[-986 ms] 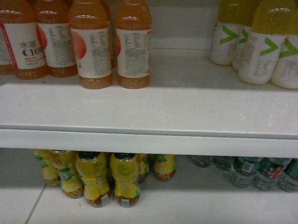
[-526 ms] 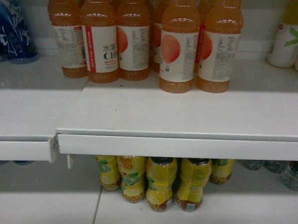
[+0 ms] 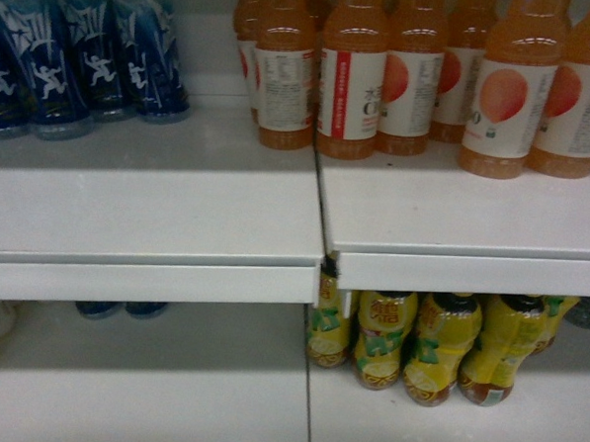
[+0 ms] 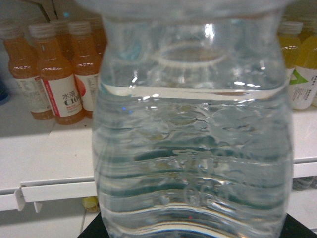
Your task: Move water from second to third shelf
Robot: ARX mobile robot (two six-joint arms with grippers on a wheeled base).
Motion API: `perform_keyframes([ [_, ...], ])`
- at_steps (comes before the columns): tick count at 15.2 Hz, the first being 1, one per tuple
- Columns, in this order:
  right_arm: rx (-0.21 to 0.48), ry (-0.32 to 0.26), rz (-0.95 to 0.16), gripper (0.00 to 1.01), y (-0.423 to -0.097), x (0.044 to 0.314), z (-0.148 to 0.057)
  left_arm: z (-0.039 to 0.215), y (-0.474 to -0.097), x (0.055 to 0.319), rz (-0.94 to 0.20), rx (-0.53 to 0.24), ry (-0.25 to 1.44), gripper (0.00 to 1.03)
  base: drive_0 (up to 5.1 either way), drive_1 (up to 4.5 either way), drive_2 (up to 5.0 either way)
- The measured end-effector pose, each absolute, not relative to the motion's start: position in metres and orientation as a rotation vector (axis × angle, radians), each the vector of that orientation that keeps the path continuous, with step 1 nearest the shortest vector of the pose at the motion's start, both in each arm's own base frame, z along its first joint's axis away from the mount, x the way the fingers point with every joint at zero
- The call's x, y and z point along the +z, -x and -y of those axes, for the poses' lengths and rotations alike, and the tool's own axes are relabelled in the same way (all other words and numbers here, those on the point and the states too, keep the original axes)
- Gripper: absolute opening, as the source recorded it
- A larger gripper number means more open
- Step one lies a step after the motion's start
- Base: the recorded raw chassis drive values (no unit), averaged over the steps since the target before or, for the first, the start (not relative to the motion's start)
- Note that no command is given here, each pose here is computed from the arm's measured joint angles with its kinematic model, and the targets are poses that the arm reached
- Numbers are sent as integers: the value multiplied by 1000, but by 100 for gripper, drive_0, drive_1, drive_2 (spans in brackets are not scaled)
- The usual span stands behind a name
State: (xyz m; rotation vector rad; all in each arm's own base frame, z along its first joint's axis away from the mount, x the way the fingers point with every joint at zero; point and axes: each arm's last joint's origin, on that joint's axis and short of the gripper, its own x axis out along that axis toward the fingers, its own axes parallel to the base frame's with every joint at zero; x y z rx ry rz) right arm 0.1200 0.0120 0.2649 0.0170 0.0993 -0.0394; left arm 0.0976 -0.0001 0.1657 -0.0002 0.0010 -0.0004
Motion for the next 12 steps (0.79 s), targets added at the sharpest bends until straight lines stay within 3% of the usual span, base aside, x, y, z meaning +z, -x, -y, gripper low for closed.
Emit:
perform_keyframes([
  [12,-41,-17,-99,42,-120,265,-12,0,-98,165,-5,0,0,98,-493,136,334],
])
